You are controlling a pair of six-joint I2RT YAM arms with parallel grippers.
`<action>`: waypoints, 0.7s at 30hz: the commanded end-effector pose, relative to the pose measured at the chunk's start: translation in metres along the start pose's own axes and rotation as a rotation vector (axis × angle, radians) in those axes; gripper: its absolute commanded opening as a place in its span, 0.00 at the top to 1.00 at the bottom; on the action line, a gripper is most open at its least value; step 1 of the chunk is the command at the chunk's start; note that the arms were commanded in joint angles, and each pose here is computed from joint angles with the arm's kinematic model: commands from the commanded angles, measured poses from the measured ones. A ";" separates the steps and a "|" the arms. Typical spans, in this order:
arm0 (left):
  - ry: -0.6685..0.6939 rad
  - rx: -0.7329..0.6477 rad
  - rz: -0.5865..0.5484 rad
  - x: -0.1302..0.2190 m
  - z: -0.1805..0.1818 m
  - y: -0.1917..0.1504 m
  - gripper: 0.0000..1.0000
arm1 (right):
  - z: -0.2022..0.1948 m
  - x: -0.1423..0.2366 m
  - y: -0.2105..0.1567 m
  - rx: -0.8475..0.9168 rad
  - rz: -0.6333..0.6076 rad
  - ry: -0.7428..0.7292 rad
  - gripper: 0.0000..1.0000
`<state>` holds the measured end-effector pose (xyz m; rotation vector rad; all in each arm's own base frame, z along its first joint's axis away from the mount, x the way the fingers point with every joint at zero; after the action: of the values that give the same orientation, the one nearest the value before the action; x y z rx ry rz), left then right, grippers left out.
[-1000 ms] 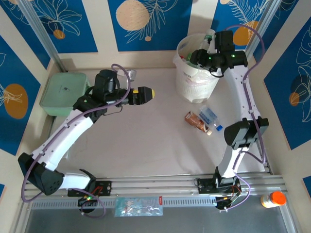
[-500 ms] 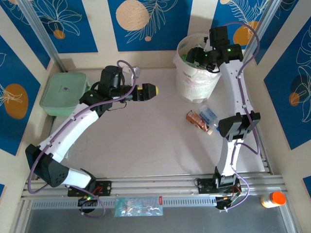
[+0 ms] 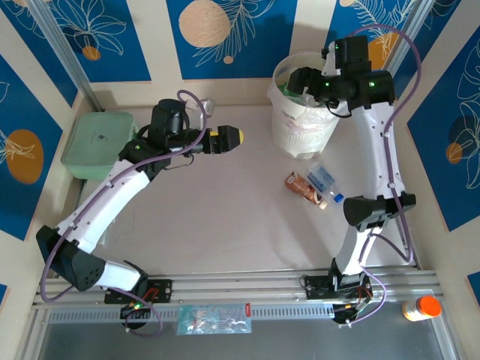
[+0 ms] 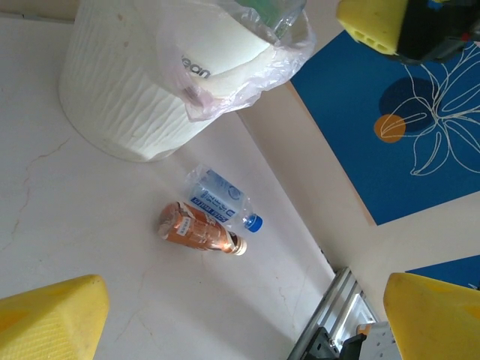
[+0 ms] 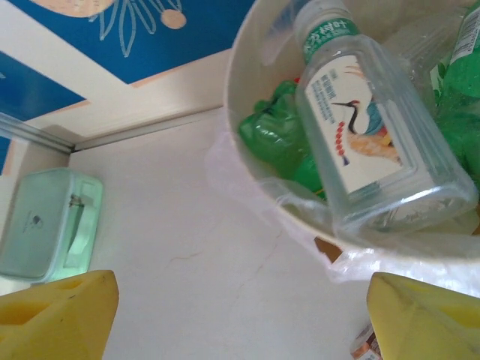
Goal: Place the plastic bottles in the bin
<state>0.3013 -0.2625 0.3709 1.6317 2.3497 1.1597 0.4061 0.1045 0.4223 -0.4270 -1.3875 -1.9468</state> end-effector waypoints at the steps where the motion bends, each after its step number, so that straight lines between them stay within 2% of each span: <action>1: -0.019 -0.019 -0.049 0.024 -0.013 0.005 0.06 | 0.011 0.027 -0.013 0.027 0.002 0.044 0.12; 7: -0.018 -0.027 -0.059 0.044 -0.021 -0.001 0.05 | 0.012 0.059 -0.041 0.032 -0.022 0.078 0.09; 11: -0.018 -0.029 -0.055 0.051 -0.022 -0.010 0.05 | 0.011 0.074 -0.070 0.035 -0.027 0.093 0.11; 14: -0.014 -0.033 -0.032 0.053 -0.022 -0.022 0.05 | 0.006 0.079 -0.104 0.044 -0.004 0.062 0.16; 18: 0.010 -0.029 -0.011 0.053 -0.012 -0.041 0.05 | -0.019 0.071 -0.163 0.072 0.053 -0.075 0.15; 21: 0.030 -0.009 0.004 0.051 0.000 -0.053 0.05 | -0.038 0.055 -0.205 0.024 0.117 -0.099 0.15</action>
<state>0.2426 -0.2324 0.3672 1.6231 2.3436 1.1770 0.2301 0.0983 0.3293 -0.4756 -1.4092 -1.8084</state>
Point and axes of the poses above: each hand's point on the last joint's axis, 136 mm out from that joint toward the fingers, its own x axis back along the fingers, its own z axis along the line the jaws close on, y = z × x, the point moved 3 cm from there along x, back along the fingers, and after that the axes turned 6 degrees about x, right-handed, at the moved point
